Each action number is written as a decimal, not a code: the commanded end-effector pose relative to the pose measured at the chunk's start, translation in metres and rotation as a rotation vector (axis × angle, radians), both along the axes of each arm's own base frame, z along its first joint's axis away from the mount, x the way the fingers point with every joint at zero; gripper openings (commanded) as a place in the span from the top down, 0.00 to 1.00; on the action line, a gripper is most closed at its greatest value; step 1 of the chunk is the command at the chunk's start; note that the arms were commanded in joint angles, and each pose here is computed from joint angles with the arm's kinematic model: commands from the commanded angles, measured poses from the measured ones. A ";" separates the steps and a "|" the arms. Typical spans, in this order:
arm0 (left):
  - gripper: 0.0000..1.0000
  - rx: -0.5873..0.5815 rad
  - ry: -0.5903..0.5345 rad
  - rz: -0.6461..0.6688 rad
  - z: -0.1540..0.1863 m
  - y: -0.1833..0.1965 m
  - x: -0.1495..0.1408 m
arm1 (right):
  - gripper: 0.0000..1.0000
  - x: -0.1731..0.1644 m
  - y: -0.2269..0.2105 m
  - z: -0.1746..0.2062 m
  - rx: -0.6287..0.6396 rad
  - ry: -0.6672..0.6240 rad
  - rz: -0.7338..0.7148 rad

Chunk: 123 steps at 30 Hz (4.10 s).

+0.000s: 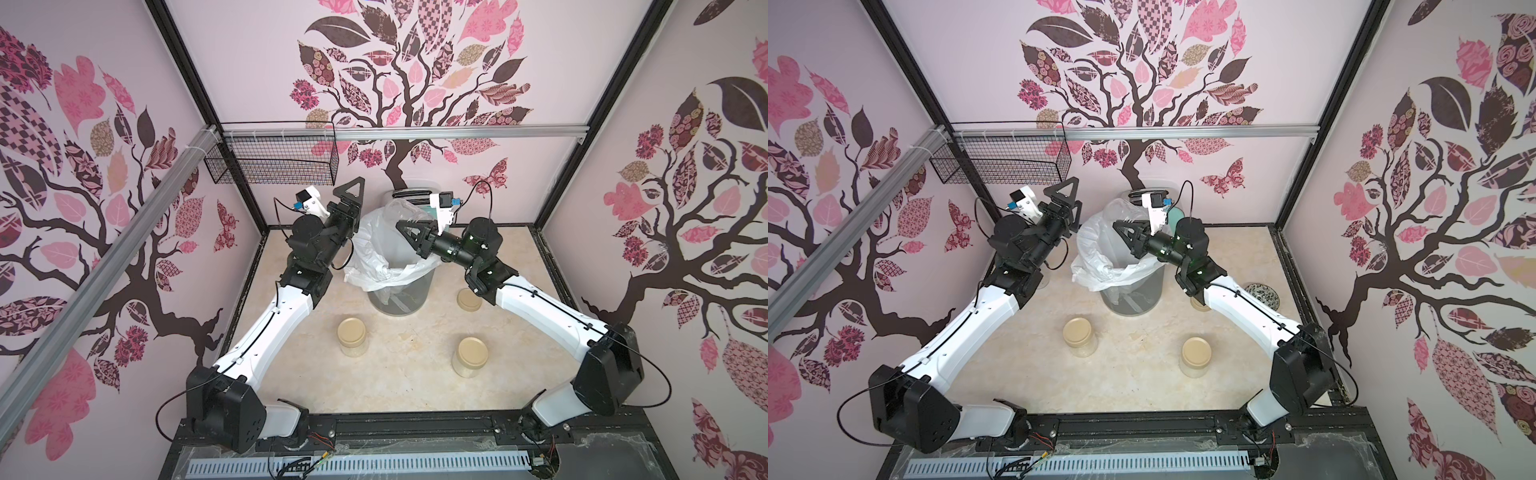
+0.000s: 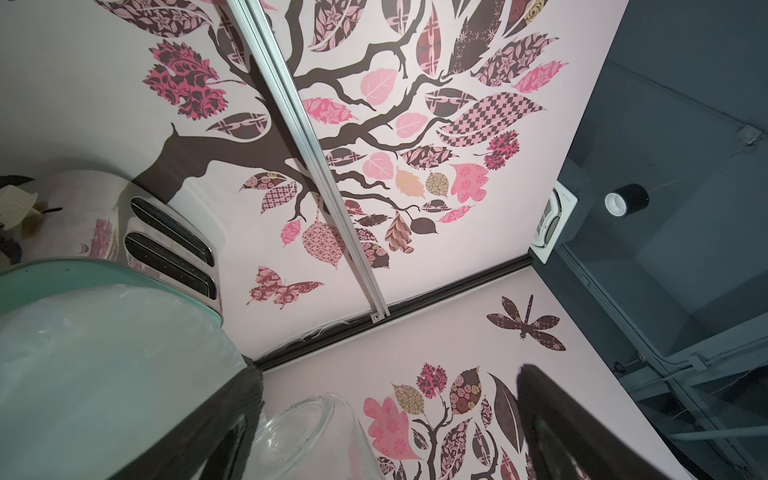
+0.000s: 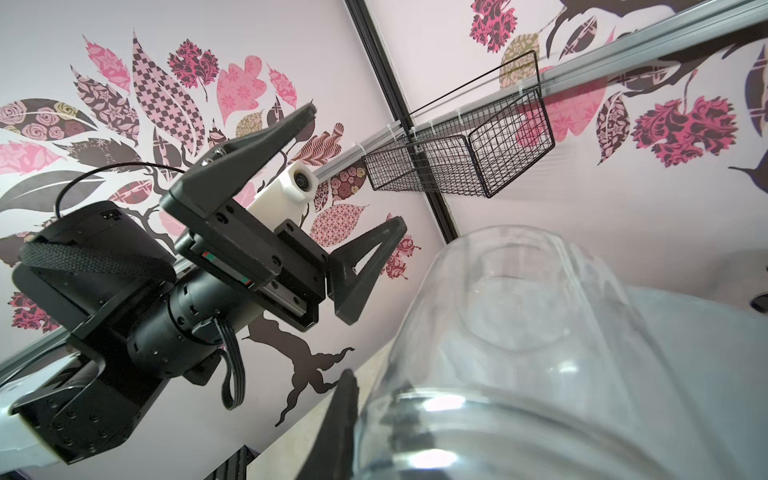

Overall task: Empty moldy rice from jars
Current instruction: Place the jar at the center of the board, then pick up the jar from the center of the board.

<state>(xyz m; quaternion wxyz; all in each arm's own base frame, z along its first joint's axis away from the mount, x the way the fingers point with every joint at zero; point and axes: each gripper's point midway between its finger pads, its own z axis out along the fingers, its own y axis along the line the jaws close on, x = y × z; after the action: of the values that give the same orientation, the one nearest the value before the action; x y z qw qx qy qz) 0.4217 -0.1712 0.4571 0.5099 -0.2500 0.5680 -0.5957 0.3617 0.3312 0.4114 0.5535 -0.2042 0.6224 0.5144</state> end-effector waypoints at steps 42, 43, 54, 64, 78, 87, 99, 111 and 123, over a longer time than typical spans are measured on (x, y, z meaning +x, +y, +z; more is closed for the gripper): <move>0.02 0.680 0.086 0.105 -0.106 0.072 -0.155 | 1.00 0.147 -0.267 -0.217 -0.816 0.828 -0.568; 0.02 0.682 0.088 0.103 -0.107 0.072 -0.156 | 1.00 0.146 -0.267 -0.223 -0.824 0.846 -0.560; 0.02 0.679 0.108 0.082 -0.119 0.071 -0.160 | 1.00 0.132 -0.276 -0.277 -0.825 1.035 -0.470; 0.02 0.675 0.119 0.070 -0.123 0.071 -0.162 | 1.00 0.120 -0.282 -0.309 -0.776 1.152 -0.389; 0.02 0.673 0.130 0.066 -0.127 0.071 -0.165 | 0.95 0.116 -0.285 -0.322 -0.763 1.204 -0.354; 0.02 0.673 0.131 0.055 -0.126 0.069 -0.165 | 0.89 0.116 -0.288 -0.319 -0.764 1.202 -0.359; 0.02 0.676 0.146 0.027 -0.133 0.065 -0.163 | 0.33 0.131 -0.293 -0.270 -0.757 1.097 -0.423; 0.02 0.782 0.084 -0.017 -0.136 0.057 -0.162 | 0.01 0.121 -0.321 -0.180 -0.816 0.910 -0.672; 0.02 0.917 -0.054 -0.172 -0.152 0.031 -0.176 | 0.00 0.030 -0.248 -0.156 -0.818 0.654 -0.697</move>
<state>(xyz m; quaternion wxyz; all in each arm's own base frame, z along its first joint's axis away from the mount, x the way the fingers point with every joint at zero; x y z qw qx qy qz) 0.2534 -0.1312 0.3022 0.5182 0.0112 0.7896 -0.3284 0.4026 0.0747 0.2410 0.2989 -0.0231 0.9520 0.0625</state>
